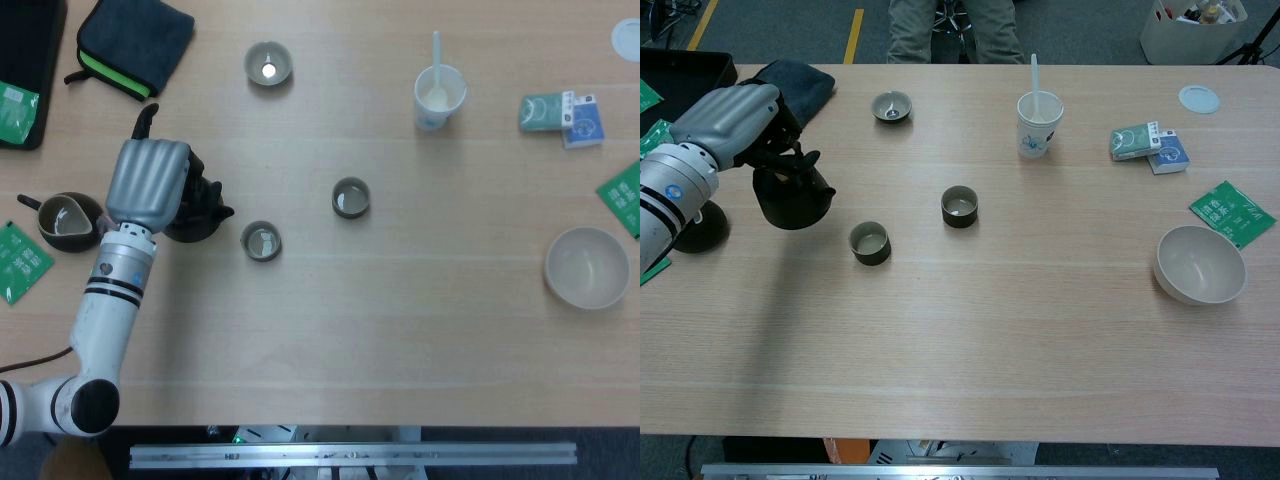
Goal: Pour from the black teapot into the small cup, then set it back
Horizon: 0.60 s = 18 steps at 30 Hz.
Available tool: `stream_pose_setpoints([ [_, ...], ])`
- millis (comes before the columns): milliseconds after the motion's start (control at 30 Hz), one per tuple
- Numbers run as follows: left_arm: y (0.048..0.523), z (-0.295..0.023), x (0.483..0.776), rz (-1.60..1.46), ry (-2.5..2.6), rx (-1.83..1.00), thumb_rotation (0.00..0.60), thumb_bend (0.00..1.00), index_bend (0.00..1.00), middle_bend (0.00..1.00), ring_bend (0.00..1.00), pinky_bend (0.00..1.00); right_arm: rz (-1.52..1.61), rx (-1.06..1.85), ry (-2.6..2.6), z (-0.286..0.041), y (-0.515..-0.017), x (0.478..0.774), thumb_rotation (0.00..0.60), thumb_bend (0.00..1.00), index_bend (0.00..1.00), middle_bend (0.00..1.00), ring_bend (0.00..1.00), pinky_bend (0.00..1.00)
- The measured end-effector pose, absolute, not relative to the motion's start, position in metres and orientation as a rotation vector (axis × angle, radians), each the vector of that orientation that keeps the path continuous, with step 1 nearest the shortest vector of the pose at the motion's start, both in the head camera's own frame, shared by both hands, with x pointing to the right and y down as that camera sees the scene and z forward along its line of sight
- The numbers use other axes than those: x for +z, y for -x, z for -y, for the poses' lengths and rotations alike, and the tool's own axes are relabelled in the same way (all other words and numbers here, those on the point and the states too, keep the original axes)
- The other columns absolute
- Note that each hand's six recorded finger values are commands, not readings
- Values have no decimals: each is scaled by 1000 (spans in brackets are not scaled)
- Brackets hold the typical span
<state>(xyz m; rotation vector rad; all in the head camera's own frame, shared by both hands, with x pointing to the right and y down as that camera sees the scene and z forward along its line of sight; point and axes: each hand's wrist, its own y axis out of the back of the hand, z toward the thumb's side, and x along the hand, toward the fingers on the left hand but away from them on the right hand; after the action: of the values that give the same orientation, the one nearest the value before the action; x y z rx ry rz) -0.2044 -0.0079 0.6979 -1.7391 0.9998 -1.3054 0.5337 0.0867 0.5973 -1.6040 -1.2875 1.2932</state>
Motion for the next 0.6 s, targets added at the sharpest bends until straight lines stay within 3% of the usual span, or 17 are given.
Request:
stream_pose_setpoints([
  [600,177,-13,701,-943,1715,-1252,569,361,944,1000,910,67,1298,1304,1600,-92,-540,598,600,121,310,290,204,253],
])
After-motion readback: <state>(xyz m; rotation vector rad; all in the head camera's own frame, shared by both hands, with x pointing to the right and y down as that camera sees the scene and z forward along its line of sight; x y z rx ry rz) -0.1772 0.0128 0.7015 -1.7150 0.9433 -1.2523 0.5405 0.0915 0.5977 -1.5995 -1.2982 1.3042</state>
